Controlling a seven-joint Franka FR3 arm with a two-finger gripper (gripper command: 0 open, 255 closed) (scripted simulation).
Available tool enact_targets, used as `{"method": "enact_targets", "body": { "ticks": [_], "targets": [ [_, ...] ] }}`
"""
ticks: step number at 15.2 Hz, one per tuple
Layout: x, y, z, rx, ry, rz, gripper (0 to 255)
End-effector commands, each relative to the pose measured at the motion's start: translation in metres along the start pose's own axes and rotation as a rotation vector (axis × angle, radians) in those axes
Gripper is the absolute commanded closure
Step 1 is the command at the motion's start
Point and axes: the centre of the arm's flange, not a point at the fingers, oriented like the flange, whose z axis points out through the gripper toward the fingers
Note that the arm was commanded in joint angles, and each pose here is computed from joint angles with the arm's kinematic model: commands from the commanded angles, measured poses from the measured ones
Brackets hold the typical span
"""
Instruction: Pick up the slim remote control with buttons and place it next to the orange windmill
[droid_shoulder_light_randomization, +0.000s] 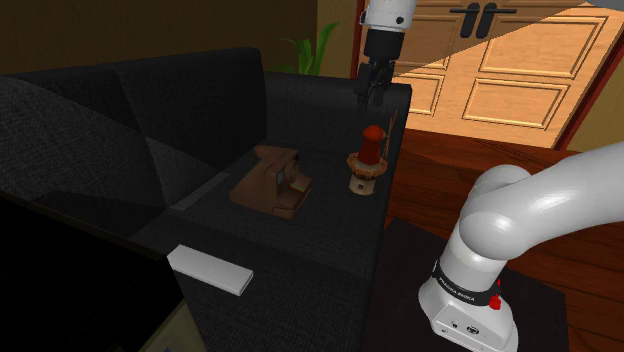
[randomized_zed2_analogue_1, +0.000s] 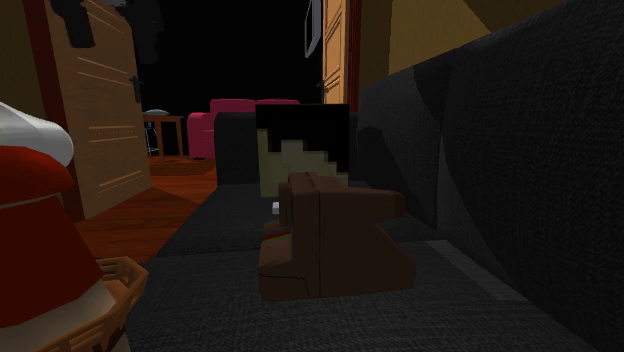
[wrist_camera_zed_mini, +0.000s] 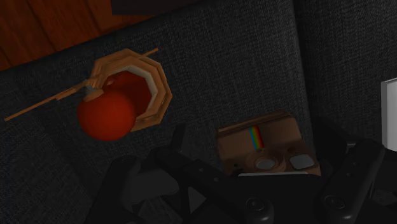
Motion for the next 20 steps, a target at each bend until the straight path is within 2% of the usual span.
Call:
{"method": "enact_targets", "body": {
  "ticks": [1,20],
  "targets": [
    [0.000,0.000,0.000,0.000,0.000,0.000,0],
    [0.091,-0.187,0.145,-0.013,-0.028,-0.034,0]
  ]
}}
